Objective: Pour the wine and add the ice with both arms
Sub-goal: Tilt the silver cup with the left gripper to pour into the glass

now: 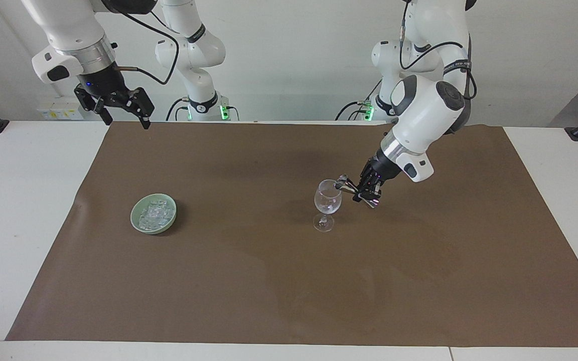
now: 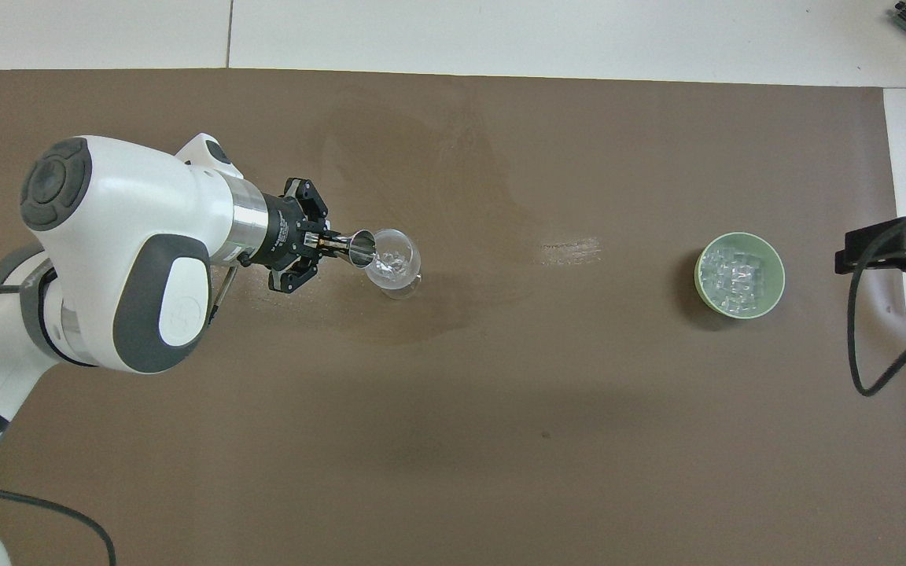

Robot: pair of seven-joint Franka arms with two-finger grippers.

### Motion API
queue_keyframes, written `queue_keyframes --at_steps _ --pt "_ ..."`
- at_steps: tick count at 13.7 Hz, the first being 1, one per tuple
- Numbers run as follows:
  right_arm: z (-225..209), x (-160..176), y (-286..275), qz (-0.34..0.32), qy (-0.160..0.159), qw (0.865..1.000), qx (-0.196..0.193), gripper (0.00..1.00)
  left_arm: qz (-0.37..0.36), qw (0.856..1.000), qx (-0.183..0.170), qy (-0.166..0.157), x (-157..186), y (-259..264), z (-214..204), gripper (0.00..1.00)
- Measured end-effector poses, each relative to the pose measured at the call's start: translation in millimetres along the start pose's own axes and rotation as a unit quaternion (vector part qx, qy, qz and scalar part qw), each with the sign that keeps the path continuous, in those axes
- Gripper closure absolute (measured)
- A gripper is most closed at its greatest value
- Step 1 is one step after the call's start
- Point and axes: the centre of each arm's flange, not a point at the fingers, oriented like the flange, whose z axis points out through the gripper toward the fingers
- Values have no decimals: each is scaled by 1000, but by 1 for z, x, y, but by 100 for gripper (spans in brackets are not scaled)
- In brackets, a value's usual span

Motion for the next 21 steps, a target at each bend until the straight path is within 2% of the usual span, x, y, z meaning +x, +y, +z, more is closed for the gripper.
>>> queue_keyframes --at_steps 5,11,17,21 --pt "0 0 0 0 0 1000 0 0 -6 1000 -8 8 -13 3 -8 78" --pt "0 0 0 0 0 1000 0 0 23 999 -18 39 -25 7 -16 78" --pt "0 0 0 0 0 1000 0 0 58 994 -25 87 -51 6 -16 78" --pt "0 0 0 0 0 1000 0 0 85 989 -27 119 -55 5 -16 78"
